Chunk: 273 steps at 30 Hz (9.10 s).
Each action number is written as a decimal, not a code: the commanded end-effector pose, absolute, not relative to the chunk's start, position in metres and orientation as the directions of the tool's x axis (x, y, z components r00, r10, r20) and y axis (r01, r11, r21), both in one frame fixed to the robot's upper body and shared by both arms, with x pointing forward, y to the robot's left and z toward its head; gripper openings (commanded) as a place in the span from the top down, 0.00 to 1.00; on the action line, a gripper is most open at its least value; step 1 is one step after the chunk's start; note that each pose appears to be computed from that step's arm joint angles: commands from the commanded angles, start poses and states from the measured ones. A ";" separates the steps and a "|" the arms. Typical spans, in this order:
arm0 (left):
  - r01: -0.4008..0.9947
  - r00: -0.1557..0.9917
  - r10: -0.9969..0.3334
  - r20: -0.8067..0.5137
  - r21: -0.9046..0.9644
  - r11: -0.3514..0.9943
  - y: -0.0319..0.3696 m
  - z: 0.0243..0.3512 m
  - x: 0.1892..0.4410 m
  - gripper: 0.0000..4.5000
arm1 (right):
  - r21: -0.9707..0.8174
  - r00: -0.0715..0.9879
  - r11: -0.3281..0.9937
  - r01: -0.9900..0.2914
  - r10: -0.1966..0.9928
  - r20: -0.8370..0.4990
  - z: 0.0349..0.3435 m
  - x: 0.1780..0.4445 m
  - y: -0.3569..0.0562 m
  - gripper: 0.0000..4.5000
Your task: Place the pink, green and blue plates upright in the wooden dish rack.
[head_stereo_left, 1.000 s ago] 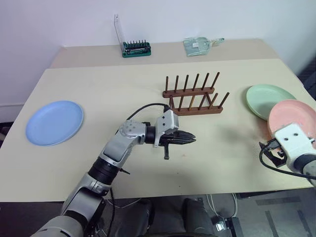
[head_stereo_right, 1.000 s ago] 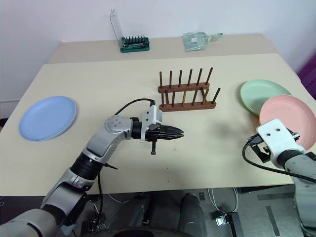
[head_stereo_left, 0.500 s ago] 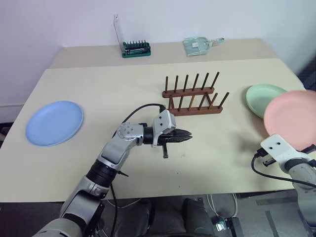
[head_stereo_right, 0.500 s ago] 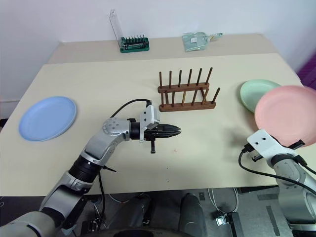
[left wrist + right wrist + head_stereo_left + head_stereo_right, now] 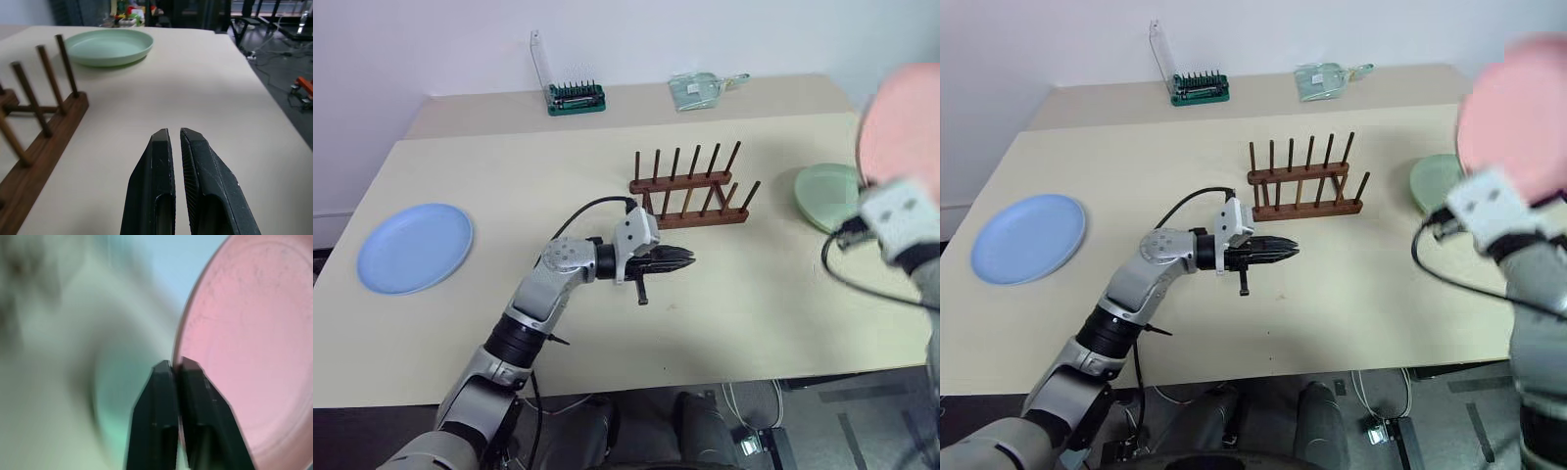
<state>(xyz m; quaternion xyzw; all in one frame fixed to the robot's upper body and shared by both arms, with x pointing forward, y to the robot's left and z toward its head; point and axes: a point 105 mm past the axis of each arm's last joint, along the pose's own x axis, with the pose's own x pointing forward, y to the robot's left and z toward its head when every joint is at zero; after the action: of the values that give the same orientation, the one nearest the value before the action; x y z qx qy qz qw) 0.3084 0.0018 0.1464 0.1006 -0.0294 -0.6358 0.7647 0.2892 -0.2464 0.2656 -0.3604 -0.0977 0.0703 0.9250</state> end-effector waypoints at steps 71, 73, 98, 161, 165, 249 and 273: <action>0.940 0.285 -0.956 -0.069 0.214 0.265 0.029 0.161 0.296 0.92 | -0.595 0.911 0.700 -0.395 0.214 -0.353 0.184 0.355 -0.347 0.00; 0.940 0.284 -0.957 -0.067 0.215 0.264 0.028 0.162 0.297 0.92 | -0.605 0.896 0.678 -0.418 0.197 -0.398 0.167 0.358 -0.349 0.00; 0.923 0.359 -0.930 -0.075 0.179 0.341 0.046 0.157 0.294 0.92 | -0.779 0.944 0.625 -0.039 0.279 0.176 0.310 0.362 -0.296 0.99; -0.017 0.960 0.003 0.279 0.047 0.999 0.233 0.228 0.365 0.22 | -0.672 0.557 0.438 -0.597 0.829 0.045 0.319 0.318 -0.096 0.36; -0.542 0.809 0.536 0.242 -0.045 0.839 0.326 0.238 0.334 0.01 | -0.648 0.524 0.419 -0.636 0.851 0.036 0.311 0.321 -0.087 0.36; -0.363 0.867 0.365 0.340 -0.072 0.929 0.305 0.289 0.375 0.34 | -0.895 0.466 0.402 -0.191 0.840 0.278 0.312 0.338 -0.011 1.00; 0.351 0.914 -0.378 0.146 0.180 0.919 0.165 0.171 0.347 0.34 | 0.214 0.665 0.630 -0.747 0.714 0.220 0.290 0.334 -0.025 1.00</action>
<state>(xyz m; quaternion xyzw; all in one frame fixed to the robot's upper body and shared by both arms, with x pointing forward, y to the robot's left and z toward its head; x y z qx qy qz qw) 0.3537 0.1683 0.1593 0.0746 -0.0668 -0.1727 0.9799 0.3360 -0.0266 0.2820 0.1594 -0.0422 0.4009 0.9011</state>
